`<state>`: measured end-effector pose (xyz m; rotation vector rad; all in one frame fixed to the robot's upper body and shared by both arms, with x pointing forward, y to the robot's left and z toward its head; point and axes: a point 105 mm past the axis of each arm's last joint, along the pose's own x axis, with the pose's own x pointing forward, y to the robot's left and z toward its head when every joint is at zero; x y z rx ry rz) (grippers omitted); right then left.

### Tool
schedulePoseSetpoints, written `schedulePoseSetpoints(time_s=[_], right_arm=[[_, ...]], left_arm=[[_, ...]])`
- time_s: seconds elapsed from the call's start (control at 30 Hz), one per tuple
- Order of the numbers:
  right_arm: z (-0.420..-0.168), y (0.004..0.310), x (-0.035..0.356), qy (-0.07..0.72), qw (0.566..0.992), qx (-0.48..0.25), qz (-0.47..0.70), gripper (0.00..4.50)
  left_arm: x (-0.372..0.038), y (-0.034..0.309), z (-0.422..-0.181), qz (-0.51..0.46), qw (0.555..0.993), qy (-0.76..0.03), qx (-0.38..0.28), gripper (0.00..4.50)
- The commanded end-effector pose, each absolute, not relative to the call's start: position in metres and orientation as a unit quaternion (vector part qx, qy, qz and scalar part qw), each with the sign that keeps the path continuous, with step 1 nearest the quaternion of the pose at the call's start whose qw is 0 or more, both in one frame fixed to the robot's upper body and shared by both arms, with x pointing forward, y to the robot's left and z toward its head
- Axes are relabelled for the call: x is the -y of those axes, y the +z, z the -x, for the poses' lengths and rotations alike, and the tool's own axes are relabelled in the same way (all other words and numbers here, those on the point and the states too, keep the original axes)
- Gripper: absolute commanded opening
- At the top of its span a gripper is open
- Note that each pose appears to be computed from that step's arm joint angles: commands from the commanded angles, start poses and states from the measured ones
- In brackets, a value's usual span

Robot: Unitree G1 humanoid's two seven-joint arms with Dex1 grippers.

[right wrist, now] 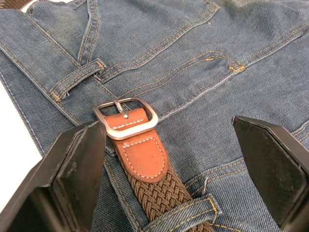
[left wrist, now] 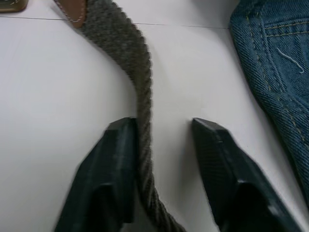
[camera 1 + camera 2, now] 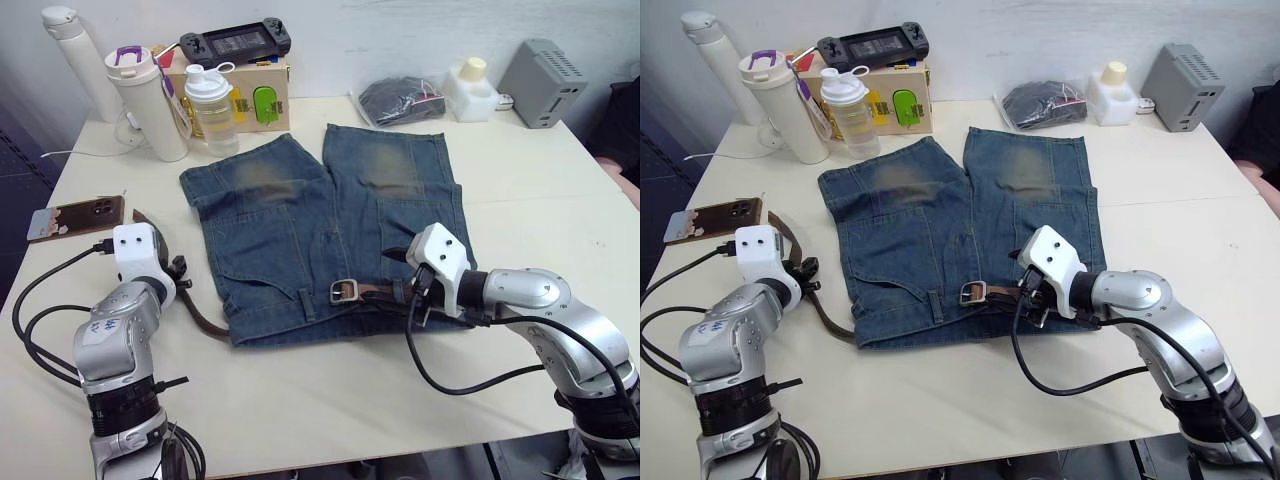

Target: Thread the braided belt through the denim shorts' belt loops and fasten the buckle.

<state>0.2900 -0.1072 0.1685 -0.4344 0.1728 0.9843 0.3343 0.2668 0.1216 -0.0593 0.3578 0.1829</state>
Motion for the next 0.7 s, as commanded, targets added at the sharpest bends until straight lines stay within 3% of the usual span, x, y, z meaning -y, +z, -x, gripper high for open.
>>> schedulePoseSetpoints(time_s=[0.03,0.17,0.27,0.47,0.53,0.7], right_arm=[[-0.285,0.182,0.103,0.469,0.856,-0.053,0.214,4.50],[-0.286,0.183,0.103,0.467,0.856,-0.050,0.214,4.50],[-0.286,0.188,0.103,0.465,0.857,-0.040,0.220,4.50],[-0.291,0.200,0.102,0.454,0.838,0.006,0.303,4.50],[-0.293,0.199,0.099,0.456,0.831,0.016,0.318,4.50],[-0.297,0.194,0.094,0.456,0.835,0.021,0.308,4.50]], left_arm=[[-0.274,0.130,-0.335,0.040,0.980,0.099,-0.166,1.18],[-0.256,0.172,-0.342,-0.022,0.997,0.033,-0.059,1.18],[-0.228,0.202,-0.331,-0.144,0.988,-0.053,0.022,1.18],[-0.172,0.208,-0.291,-0.345,0.899,-0.246,0.114,1.18],[-0.174,0.203,-0.291,-0.365,0.889,-0.253,0.110,1.18],[-0.220,0.201,-0.318,-0.257,0.957,-0.119,0.060,1.18]])
